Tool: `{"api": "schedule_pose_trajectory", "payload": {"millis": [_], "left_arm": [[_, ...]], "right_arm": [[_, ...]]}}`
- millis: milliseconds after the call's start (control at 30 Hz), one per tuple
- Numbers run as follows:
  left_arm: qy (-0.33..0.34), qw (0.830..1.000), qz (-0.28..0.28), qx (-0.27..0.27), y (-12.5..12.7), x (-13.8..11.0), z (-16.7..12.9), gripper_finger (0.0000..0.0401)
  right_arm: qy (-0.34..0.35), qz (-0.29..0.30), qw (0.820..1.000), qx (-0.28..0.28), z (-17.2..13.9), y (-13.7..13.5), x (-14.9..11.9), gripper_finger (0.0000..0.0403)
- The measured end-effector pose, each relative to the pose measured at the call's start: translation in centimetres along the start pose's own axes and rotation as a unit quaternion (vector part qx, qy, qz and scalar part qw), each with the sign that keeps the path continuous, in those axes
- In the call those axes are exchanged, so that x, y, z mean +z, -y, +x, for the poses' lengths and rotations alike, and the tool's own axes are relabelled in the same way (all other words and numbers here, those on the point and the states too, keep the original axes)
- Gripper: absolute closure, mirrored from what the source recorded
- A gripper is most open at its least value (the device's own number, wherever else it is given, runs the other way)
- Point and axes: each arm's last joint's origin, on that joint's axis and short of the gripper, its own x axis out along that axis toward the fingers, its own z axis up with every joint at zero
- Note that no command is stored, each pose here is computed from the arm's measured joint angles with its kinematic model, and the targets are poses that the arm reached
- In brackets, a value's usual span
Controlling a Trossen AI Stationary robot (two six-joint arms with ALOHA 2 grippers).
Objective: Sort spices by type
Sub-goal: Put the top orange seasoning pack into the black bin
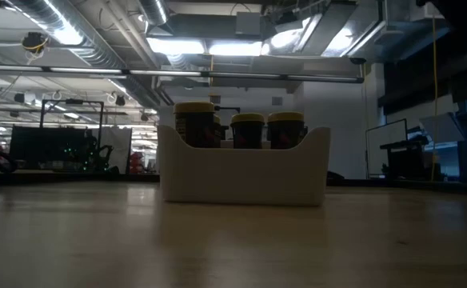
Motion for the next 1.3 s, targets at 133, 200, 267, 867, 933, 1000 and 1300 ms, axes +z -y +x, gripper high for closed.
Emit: {"api": "schedule_pose_trajectory", "payload": {"millis": [133,200,267,867,933,1000,1300], "left_arm": [[-0.039,0.999,-0.016,-0.014,0.3,-1.5,0.0,0.0279],[-0.049,0.999,-0.018,-0.008,0.4,-2.2,0.2,0.0284],[-0.056,0.998,-0.016,-0.004,0.5,-2.7,0.4,0.0288],[-0.064,0.998,0.004,-0.029,0.1,-1.3,0.0,0.0289],[-0.064,0.998,-0.010,-0.024,0.0,-1.2,0.2,0.0274],[-0.064,0.998,-0.013,-0.021,-0.1,-1.2,0.4,0.0255],[-0.074,0.997,-0.006,-0.006,-0.7,-1.1,1.7,0.0189]], "right_arm": [[-0.005,-0.016,1.000,-0.026,-0.7,0.0,2.5,0.0380],[-0.012,-0.016,0.999,-0.028,-0.9,0.0,2.7,0.0377],[-0.015,-0.015,0.999,-0.033,-0.9,0.0,2.7,0.0376],[-0.017,-0.014,0.999,-0.029,-2.1,-1.4,4.8,0.0375],[-0.019,-0.015,0.999,-0.037,-2.3,-1.2,5.4,0.0377],[-0.024,-0.017,0.998,-0.047,-2.5,-1.1,5.7,0.0379],[-0.033,0.015,0.997,-0.067,-2.2,-0.2,5.6,0.0377]]}}
